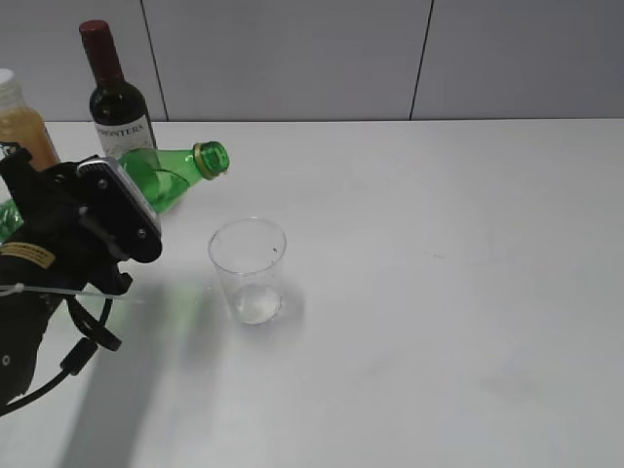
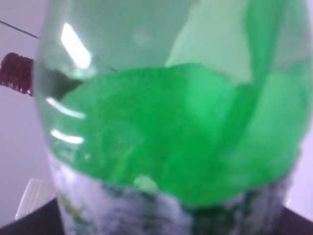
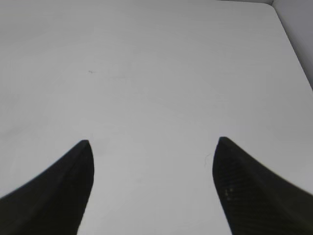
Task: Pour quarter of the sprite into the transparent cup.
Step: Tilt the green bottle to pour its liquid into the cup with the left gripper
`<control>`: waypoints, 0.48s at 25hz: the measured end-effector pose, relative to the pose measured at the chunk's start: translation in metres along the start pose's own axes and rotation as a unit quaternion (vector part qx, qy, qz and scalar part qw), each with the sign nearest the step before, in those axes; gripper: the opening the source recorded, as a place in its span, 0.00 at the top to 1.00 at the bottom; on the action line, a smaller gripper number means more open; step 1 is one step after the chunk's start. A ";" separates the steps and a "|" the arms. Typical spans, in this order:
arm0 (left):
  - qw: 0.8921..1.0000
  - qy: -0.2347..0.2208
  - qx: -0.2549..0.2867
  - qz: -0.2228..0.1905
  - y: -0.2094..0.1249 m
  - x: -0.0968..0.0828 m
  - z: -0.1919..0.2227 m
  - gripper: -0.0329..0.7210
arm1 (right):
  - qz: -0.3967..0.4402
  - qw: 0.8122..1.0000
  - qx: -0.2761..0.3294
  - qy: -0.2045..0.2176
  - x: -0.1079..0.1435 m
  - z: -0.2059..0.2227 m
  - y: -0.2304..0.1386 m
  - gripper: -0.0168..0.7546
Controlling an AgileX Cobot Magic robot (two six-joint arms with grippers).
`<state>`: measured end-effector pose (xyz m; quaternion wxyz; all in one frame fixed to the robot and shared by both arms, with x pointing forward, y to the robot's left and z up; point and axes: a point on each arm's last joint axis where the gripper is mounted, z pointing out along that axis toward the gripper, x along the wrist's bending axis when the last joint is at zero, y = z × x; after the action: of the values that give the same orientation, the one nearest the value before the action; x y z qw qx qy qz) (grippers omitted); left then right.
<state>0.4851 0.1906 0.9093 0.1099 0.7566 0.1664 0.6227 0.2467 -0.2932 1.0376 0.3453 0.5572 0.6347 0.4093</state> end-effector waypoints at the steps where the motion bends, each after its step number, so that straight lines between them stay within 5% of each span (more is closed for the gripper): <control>1: 1.000 0.000 0.002 0.010 -0.001 0.000 0.000 0.35 | 0.000 1.000 0.000 0.000 0.000 0.000 0.000 0.22; 12: 0.997 0.002 0.017 0.074 -0.003 0.000 0.000 0.35 | 0.000 1.000 0.000 0.000 0.000 0.000 0.000 0.22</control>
<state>0.4844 0.1938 0.9085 0.0502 0.7676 0.1205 0.6275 0.2467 -0.2932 1.0376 0.3453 0.5572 0.6347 0.4093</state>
